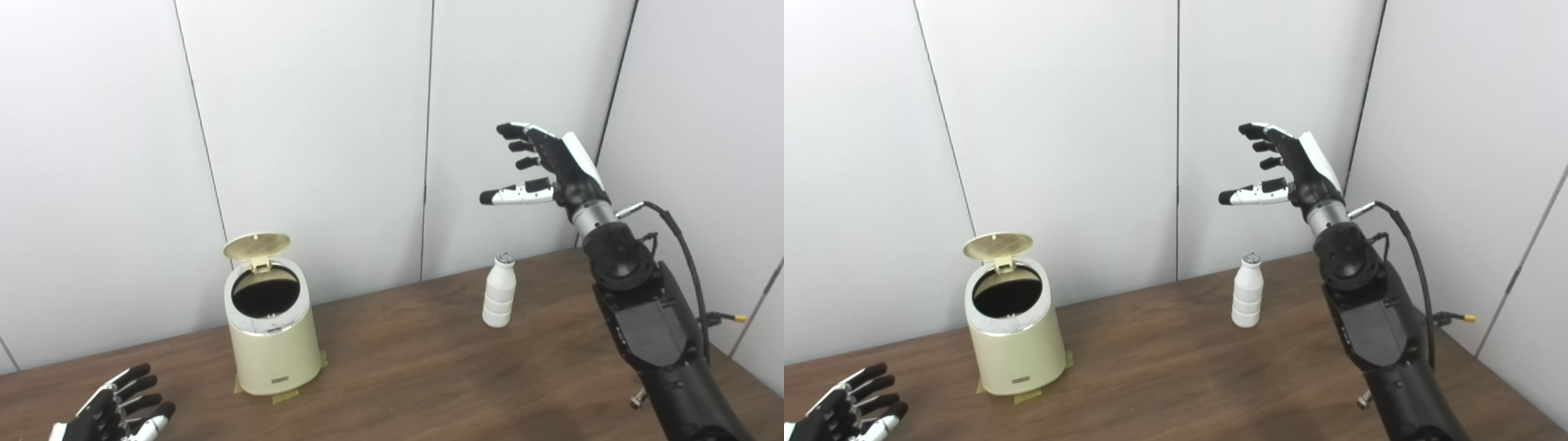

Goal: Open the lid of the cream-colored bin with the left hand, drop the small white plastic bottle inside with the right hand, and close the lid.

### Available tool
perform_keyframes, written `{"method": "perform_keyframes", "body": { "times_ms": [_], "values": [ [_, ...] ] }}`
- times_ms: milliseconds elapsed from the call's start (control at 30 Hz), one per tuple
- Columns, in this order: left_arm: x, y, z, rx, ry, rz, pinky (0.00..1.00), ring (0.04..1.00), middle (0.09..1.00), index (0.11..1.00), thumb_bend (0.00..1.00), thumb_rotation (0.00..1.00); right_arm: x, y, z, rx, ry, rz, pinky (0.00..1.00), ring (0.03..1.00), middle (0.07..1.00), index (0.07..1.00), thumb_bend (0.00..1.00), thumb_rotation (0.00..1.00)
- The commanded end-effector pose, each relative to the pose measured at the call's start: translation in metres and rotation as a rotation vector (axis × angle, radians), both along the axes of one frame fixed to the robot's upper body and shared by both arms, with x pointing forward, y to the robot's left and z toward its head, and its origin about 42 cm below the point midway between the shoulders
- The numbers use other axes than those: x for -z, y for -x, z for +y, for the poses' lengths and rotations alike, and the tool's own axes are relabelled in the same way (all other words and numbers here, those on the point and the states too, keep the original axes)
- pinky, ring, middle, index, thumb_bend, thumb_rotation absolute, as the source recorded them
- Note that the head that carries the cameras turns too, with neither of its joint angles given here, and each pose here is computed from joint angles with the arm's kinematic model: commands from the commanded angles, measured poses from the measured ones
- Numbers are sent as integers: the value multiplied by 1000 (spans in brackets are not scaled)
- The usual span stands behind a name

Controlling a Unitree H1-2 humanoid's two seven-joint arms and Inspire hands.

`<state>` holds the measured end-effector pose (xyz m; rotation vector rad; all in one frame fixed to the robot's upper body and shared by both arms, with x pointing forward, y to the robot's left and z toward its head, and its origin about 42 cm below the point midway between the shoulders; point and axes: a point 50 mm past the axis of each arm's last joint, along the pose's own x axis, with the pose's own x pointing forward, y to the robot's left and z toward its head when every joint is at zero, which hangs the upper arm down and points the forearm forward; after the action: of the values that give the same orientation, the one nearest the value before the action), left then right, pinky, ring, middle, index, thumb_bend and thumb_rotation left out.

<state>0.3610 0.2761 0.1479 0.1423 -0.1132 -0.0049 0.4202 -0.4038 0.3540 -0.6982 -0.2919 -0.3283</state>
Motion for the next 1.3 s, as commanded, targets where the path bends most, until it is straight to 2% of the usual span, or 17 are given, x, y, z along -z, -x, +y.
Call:
{"method": "perform_keyframes", "body": {
  "times_ms": [0,33,133,233,367,467,500,567,633,733,867,967,1133,1200,1267],
  "values": [
    [-22,-9,2,10,-23,-80,552,702,769,803,560,52,-17,7,-16,12,0,-29,743,840,879,861,883,230],
    [-22,-8,2,11,-3,-74,551,700,767,802,555,44,-12,9,-20,9,-14,-12,756,850,890,874,892,241],
    [-22,-6,2,14,11,-67,653,723,771,810,535,5,2,15,-28,-1,-42,38,796,877,923,893,900,259],
    [-23,-5,3,17,6,-64,691,729,767,812,516,0,18,20,-35,-22,-64,85,824,896,953,932,883,285],
    [-25,-4,1,21,-4,-70,684,726,763,812,513,0,42,24,-39,-30,-101,128,821,895,971,973,892,304],
    [-26,-3,1,23,-6,-68,680,728,764,812,511,0,61,28,-39,-33,-146,151,861,913,969,993,936,316],
    [-27,-3,1,24,-7,-68,675,727,766,813,509,0,67,29,-39,-36,-176,159,894,934,972,998,918,297],
    [-27,-3,2,26,-7,-69,674,728,768,814,509,0,75,31,-38,-43,-216,166,915,956,982,1000,910,271],
    [-27,-3,2,27,-5,-68,680,733,774,816,507,0,82,34,-38,-46,-225,171,863,942,987,1000,876,243],
    [-29,-3,2,29,-6,-69,691,739,779,821,500,0,90,36,-36,-51,-226,185,836,932,988,1000,879,263],
    [-30,-2,3,32,-5,-68,715,745,782,827,489,0,103,37,-34,-47,-249,199,829,917,999,1000,821,247],
    [-31,-2,3,31,-11,-70,701,738,774,819,498,0,114,35,-33,-37,-274,196,837,921,992,998,778,177],
    [-32,0,2,35,-6,-67,689,730,768,819,502,0,130,30,-31,-13,-303,187,838,901,967,971,759,109],
    [-33,0,2,33,-7,-66,685,728,765,816,505,0,134,28,-29,2,-311,184,838,893,958,964,772,105],
    [-33,0,2,34,-8,-64,676,724,760,811,510,0,137,25,-28,8,-310,182,832,879,939,955,809,146]
  ]
}}
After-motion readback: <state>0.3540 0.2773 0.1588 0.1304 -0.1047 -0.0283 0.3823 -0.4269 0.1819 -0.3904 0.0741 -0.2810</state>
